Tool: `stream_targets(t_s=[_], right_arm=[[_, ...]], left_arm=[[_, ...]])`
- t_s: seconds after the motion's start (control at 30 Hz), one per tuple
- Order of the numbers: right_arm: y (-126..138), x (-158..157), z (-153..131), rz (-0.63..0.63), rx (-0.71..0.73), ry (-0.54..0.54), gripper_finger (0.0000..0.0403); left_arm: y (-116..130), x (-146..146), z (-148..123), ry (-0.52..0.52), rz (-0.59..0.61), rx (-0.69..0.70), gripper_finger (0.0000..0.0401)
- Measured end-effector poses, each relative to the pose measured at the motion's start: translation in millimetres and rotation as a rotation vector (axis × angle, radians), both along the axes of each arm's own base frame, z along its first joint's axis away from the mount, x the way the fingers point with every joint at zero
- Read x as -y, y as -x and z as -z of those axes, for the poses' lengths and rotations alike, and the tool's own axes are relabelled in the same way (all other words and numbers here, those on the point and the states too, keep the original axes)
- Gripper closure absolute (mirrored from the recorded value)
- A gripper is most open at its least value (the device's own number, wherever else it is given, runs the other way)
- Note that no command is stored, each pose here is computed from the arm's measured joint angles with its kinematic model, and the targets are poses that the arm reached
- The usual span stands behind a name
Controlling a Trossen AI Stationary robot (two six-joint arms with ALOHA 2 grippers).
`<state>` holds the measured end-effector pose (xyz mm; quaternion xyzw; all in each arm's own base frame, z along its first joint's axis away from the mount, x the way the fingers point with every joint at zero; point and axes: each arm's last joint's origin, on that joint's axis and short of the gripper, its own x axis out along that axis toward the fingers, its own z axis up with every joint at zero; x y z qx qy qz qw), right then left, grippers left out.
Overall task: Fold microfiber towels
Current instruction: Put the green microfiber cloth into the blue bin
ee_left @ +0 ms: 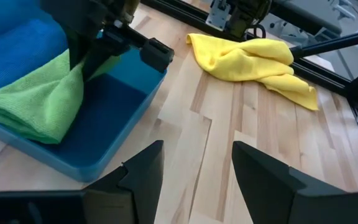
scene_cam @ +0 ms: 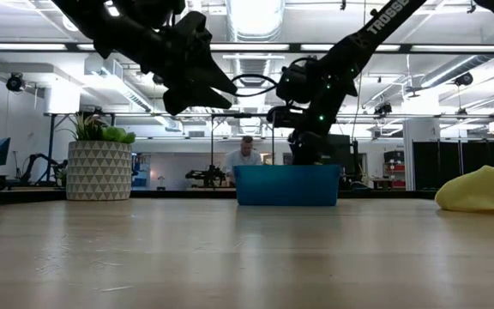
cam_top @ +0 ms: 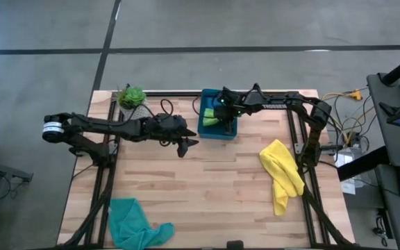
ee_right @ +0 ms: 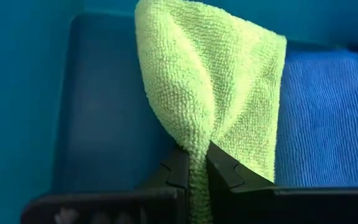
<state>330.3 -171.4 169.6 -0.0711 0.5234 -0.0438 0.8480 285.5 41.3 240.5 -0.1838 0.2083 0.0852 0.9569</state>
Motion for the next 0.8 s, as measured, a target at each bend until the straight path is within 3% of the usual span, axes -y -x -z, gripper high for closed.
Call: stream_targets(t_s=[0.2,0.43,0.57,0.67,0.8], right_arm=[[1.3,-2.2,2.0,-0.069,-0.003,-0.021,0.0356],[2.9,-3.7,1.7,-0.004,-0.005,-0.084,0.0255],[3.8,-5.8,-14.2,0.007,-0.024,-0.168,0.0208],[4.8,-8.1,-28.1,-0.024,0.015,-0.226,0.0192],[5.8,-3.2,-28.6,-0.012,0.019,-0.212,0.0192]], left_arm=[[0.1,0.0,0.3,0.0,0.0,-0.001,0.0224],[0.1,0.0,0.3,0.002,-0.001,0.0,0.0224],[0.0,0.2,0.2,0.004,0.0,0.001,0.0224],[0.0,0.2,0.2,0.004,0.003,0.001,0.0224],[-0.1,0.4,0.0,0.004,0.004,0.003,0.0224]])
